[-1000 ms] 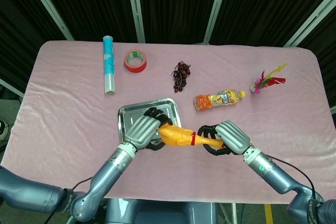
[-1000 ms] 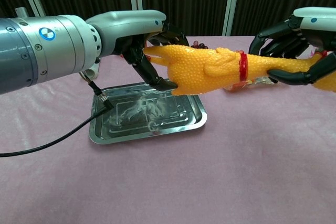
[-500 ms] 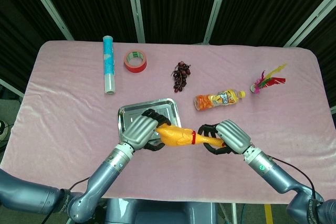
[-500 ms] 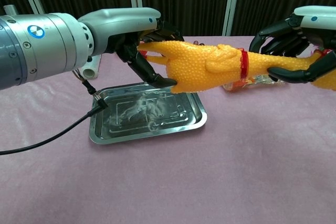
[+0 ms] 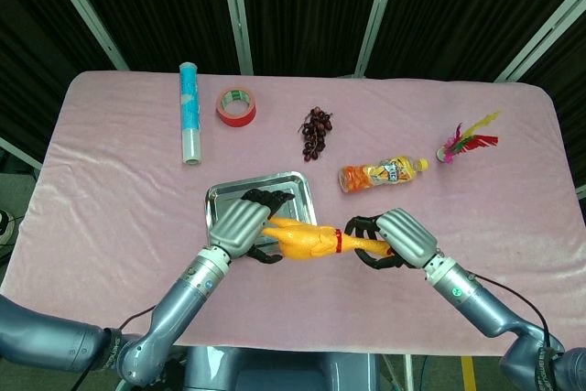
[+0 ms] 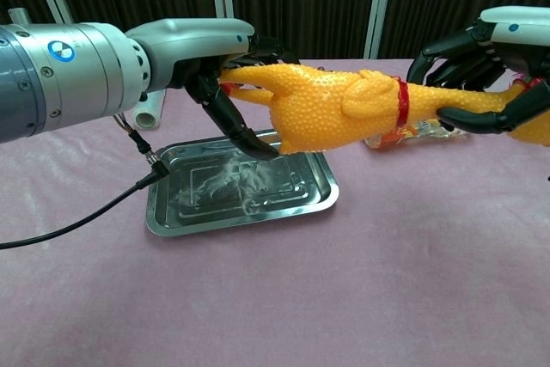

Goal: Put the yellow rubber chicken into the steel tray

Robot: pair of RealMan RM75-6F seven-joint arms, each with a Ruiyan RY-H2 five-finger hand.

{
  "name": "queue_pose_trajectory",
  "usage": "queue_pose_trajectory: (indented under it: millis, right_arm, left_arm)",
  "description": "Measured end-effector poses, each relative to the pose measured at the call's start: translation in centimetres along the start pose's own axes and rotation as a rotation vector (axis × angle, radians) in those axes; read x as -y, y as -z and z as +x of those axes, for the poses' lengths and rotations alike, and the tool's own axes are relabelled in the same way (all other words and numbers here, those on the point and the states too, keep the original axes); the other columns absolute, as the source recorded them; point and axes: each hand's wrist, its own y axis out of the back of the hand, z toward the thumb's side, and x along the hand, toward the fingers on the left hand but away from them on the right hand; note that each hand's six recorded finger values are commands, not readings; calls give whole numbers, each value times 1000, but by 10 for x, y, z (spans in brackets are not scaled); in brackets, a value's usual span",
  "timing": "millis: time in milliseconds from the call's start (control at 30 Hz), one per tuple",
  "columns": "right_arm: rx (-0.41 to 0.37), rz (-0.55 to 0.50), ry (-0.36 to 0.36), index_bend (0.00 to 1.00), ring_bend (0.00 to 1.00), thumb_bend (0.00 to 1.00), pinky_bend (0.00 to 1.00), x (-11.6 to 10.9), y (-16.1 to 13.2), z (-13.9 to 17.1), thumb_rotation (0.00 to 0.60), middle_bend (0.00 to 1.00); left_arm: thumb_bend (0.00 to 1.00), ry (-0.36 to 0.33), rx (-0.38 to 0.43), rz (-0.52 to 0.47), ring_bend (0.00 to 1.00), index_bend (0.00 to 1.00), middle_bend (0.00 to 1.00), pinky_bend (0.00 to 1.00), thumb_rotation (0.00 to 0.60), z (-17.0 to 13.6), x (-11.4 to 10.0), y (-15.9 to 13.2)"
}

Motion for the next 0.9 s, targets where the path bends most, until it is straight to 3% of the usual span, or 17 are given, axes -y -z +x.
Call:
queue_pose_trajectory:
  millis: [533, 900]
  right_arm:
    - [19, -34, 16, 968, 640, 839, 795, -3, 2, -9, 600, 692]
    - [61, -46, 24, 968, 640, 841, 795, -5, 15, -11, 600, 692]
  left_arm:
    - [77, 16, 50, -41, 140, 228, 144, 159, 600, -3, 5, -15]
    - [76, -13, 40, -46, 140, 208, 143, 159, 600, -8, -2, -7]
